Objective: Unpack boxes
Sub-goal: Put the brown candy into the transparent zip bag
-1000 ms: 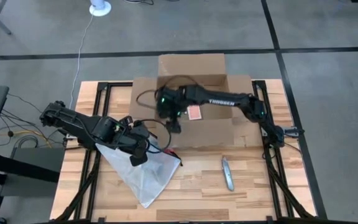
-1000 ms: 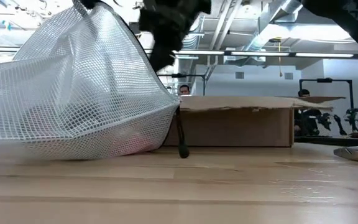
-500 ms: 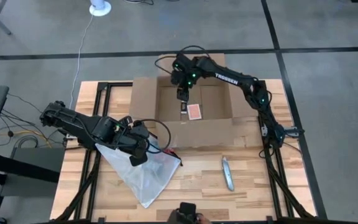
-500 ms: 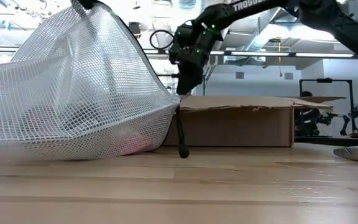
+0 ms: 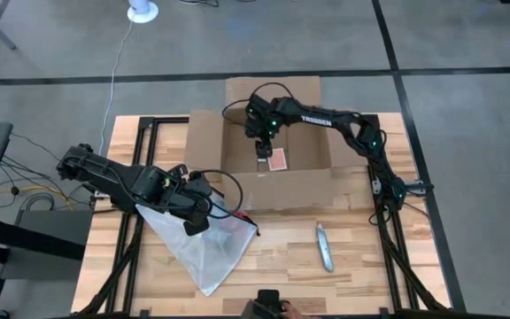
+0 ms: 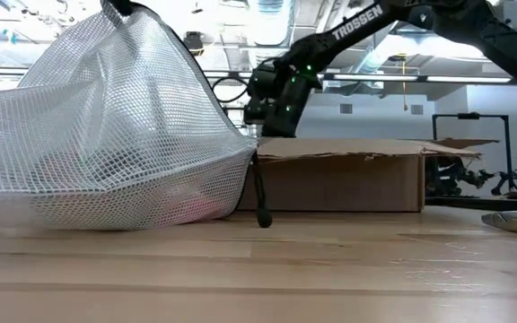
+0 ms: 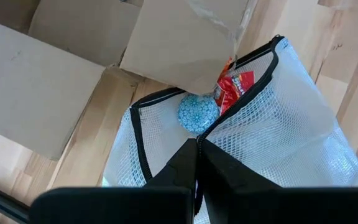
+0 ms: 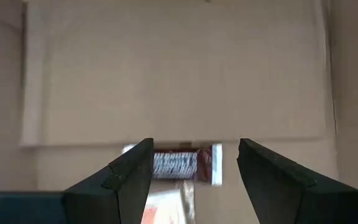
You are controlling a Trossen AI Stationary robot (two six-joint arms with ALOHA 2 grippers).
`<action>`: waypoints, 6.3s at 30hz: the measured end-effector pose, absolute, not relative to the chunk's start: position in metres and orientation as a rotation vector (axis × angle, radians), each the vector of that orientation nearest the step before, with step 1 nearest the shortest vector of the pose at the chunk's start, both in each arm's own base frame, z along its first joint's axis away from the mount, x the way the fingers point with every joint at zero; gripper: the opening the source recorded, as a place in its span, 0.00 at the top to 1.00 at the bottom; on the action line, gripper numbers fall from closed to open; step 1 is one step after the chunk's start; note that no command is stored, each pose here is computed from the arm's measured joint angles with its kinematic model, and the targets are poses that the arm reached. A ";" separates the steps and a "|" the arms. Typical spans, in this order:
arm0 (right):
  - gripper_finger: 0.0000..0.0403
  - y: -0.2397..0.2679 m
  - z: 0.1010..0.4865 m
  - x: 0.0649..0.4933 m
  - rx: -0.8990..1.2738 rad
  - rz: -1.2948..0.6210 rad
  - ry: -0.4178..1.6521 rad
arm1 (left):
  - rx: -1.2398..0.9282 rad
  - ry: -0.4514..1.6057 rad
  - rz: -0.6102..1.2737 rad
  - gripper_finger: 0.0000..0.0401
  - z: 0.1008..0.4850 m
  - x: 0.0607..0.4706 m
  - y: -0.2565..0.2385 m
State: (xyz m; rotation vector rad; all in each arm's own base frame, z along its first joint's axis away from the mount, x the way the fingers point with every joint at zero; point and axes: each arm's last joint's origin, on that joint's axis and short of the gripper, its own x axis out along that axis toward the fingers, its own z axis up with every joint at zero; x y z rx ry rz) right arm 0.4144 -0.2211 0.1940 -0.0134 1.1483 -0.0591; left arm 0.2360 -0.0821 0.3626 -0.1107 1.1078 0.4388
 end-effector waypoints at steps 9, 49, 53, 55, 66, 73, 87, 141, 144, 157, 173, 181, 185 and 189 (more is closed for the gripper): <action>0.46 -0.225 0.171 0.406 0.017 -0.181 1.210 | -0.133 1.102 0.452 1.00 0.363 0.236 -0.082; 0.46 -0.226 0.142 0.420 0.273 -0.097 1.266 | -0.133 1.116 0.443 1.00 0.362 0.236 -0.081; 0.47 -0.228 0.143 0.420 0.244 -0.082 1.264 | -0.132 1.117 0.445 1.00 0.362 0.236 -0.081; 0.50 -0.229 0.142 0.419 0.245 -0.077 1.263 | -0.131 1.117 0.445 1.00 0.362 0.236 -0.081; 0.81 -0.236 0.143 0.418 0.107 -0.049 1.271 | -0.135 1.117 0.449 1.00 0.362 0.236 -0.081; 0.88 -0.232 0.156 0.419 0.007 -0.044 1.360 | -0.131 1.118 0.447 1.00 0.362 0.236 -0.081; 1.00 -0.244 0.228 0.414 0.080 -0.044 1.277 | -0.131 1.118 0.447 1.00 0.362 0.236 -0.081; 0.75 -0.250 0.146 0.419 0.724 -0.301 1.242 | -0.171 1.144 0.419 1.00 0.361 0.235 -0.082; 0.73 -0.250 0.146 0.419 0.722 -0.300 1.242 | -0.171 1.144 0.420 1.00 0.361 0.235 -0.082; 0.99 -0.267 0.146 0.405 0.768 -0.223 1.222 | -0.171 1.143 0.421 1.00 0.361 0.235 -0.082; 1.00 -0.270 0.170 0.403 0.658 -0.119 1.240 | -0.133 1.152 0.397 1.00 0.361 0.235 -0.082; 1.00 -0.267 0.196 0.404 0.570 -0.052 1.253 | -0.138 1.166 0.414 1.00 0.361 0.233 -0.081; 1.00 -0.266 0.196 0.404 0.578 -0.061 1.253 | -0.141 1.166 0.416 1.00 0.361 0.233 -0.081; 0.97 -0.262 0.196 0.408 0.529 -0.105 1.273 | -0.142 1.166 0.417 1.00 0.361 0.233 -0.081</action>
